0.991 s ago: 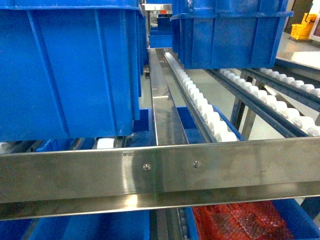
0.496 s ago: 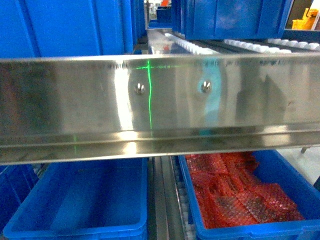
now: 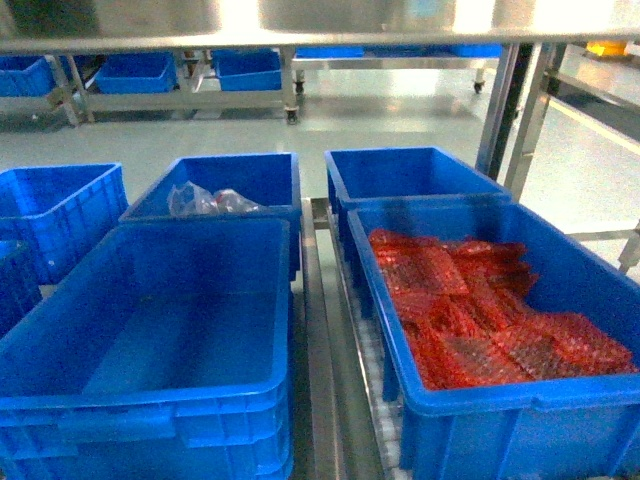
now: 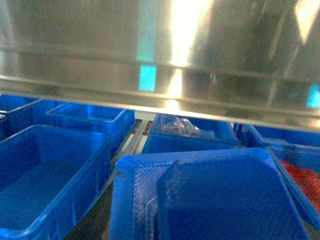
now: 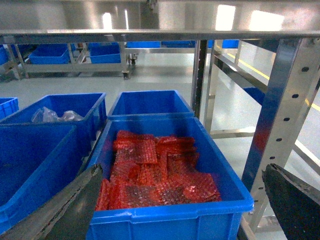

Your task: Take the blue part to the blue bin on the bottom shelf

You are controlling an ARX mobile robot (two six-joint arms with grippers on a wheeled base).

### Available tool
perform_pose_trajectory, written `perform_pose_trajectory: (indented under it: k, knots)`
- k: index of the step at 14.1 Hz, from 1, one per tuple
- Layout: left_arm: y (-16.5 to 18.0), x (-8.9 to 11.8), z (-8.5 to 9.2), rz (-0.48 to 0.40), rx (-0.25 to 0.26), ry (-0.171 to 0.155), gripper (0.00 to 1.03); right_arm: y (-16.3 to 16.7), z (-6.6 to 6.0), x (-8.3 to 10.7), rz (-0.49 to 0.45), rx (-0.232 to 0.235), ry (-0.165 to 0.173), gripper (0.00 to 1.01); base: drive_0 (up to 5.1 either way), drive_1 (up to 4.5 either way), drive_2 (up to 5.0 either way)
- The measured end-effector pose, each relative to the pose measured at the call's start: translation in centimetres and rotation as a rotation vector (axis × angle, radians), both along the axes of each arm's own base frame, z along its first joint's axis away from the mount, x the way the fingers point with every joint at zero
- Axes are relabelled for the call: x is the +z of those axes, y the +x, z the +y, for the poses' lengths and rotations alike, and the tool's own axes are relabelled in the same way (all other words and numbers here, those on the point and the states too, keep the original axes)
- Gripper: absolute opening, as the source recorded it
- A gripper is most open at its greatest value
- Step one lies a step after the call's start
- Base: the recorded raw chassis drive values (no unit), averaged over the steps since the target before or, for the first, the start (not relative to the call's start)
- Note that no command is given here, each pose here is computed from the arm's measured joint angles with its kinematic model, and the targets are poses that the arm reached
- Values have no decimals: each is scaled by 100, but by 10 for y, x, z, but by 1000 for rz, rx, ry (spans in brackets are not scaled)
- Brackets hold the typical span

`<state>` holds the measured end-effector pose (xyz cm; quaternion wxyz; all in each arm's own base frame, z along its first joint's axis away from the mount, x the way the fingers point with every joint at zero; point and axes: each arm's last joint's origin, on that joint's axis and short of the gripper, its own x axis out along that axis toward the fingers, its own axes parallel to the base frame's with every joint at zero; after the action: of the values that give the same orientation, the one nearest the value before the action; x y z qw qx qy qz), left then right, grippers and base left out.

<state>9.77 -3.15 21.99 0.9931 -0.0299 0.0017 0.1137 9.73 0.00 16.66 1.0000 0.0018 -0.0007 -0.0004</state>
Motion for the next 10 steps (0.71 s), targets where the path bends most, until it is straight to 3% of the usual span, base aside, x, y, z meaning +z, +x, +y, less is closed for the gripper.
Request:
perform_pose_trajectory:
  k: [10]
  knots:
    - [0,0,0,1,0,0,44,0,0,0,1,1,-1,98,0,0,0]
